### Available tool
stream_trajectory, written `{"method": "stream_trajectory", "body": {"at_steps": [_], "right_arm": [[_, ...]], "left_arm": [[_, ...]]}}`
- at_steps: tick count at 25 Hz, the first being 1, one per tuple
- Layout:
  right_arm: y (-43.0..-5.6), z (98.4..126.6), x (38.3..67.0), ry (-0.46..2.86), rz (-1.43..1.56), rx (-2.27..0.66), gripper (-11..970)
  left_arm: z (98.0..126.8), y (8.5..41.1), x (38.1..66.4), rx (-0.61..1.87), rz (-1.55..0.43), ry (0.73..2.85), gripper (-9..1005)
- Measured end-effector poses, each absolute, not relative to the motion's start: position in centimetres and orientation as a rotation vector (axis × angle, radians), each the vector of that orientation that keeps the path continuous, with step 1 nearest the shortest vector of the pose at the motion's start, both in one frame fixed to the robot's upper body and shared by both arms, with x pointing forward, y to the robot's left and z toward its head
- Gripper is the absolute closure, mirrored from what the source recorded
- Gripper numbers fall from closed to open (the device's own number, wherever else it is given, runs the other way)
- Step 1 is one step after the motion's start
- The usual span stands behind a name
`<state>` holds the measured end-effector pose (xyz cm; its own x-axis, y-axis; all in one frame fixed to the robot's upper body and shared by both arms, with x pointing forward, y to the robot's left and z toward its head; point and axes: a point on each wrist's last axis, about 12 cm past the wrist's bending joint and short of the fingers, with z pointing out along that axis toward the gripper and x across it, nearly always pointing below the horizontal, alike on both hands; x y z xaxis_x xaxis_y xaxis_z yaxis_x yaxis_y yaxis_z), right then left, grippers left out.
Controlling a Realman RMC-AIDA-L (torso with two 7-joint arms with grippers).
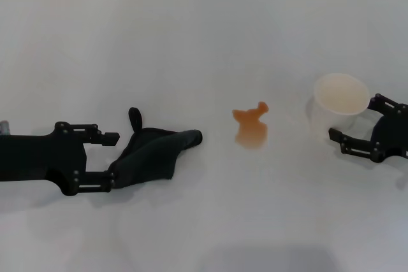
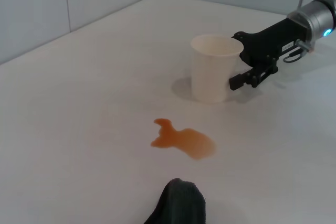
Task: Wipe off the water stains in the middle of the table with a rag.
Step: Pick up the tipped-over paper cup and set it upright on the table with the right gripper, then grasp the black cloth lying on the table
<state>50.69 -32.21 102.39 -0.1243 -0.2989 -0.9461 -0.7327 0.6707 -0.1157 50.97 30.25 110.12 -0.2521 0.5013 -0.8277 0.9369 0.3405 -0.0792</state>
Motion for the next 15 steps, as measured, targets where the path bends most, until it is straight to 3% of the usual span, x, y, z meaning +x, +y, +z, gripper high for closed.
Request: {"method": "stream_trajectory", "body": {"at_steps": [8,15], "right_arm": [[-33.7,103.3,49.1,1.749,0.545,-0.857,86],[-34.9,106.7,48.8,1.919,0.709,-0.964,86]], "left_arm": [[110.1,30.4,50.9,1.254,-0.766,1.893,297],[110.4,30.6,51.2,1.221,-0.779,1.93,297]]}}
